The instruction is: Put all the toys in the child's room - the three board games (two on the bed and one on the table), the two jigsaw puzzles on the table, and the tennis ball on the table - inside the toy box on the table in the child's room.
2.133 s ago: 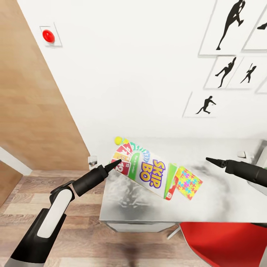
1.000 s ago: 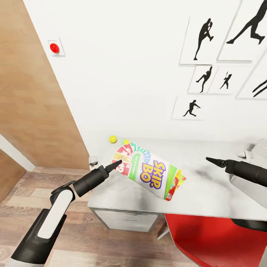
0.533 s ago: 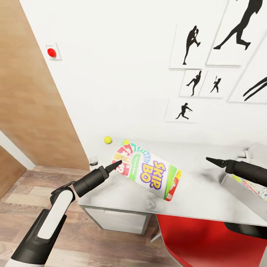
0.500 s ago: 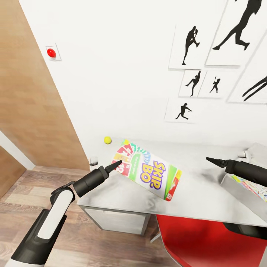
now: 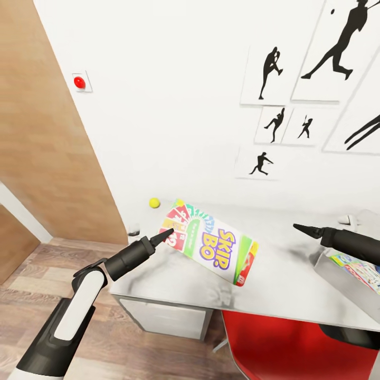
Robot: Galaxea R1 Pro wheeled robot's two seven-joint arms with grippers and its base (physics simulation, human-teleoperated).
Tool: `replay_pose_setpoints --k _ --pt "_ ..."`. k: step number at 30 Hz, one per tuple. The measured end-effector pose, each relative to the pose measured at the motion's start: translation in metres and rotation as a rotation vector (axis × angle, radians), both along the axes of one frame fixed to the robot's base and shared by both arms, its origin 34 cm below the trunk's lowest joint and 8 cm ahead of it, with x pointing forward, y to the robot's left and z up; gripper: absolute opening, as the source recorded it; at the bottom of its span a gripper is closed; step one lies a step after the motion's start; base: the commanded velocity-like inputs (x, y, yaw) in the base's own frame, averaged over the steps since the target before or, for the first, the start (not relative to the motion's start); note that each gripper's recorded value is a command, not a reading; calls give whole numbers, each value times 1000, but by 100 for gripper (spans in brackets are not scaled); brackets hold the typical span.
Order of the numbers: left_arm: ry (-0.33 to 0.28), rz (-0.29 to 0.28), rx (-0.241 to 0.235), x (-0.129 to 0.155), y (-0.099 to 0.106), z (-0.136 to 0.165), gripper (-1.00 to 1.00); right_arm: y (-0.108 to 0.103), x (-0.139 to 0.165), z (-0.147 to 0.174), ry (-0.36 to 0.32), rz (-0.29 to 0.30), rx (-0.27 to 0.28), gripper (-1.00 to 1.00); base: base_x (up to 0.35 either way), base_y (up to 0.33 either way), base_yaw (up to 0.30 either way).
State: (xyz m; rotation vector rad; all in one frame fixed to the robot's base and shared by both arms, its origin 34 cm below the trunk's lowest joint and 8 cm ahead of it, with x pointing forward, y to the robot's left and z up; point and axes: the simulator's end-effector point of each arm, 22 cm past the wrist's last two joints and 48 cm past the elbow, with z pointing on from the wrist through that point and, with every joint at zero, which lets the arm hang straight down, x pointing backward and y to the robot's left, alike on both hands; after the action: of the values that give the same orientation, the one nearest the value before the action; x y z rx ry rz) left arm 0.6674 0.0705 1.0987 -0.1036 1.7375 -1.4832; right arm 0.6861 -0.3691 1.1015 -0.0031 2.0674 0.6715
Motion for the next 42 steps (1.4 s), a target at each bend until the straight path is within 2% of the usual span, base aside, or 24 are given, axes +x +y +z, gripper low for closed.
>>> replay_pose_setpoints --k 8,24,30,35,40,42 --pt "-9 0 -1 -1 0 5 -100 0 -1 6 -10 0 0 100 -6 -21 102" --pt "-14 0 -3 -1 -1 8 -100 0 -2 7 -12 0 2 100 -69 -172 17" --pt "-12 10 -15 -1 -1 7 -100 8 -2 5 -10 15 11 100 -12 -32 1" --pt "-20 47 -38 0 0 7 -100 21 -4 6 -14 53 36 100 -4 -10 0" --pt "-44 103 -60 4 5 9 -100 49 -9 4 -10 139 68 100 -1 -4 0" --pt "-48 110 -61 5 6 10 -100 53 -9 4 -8 149 71 100 -1 -2 0"
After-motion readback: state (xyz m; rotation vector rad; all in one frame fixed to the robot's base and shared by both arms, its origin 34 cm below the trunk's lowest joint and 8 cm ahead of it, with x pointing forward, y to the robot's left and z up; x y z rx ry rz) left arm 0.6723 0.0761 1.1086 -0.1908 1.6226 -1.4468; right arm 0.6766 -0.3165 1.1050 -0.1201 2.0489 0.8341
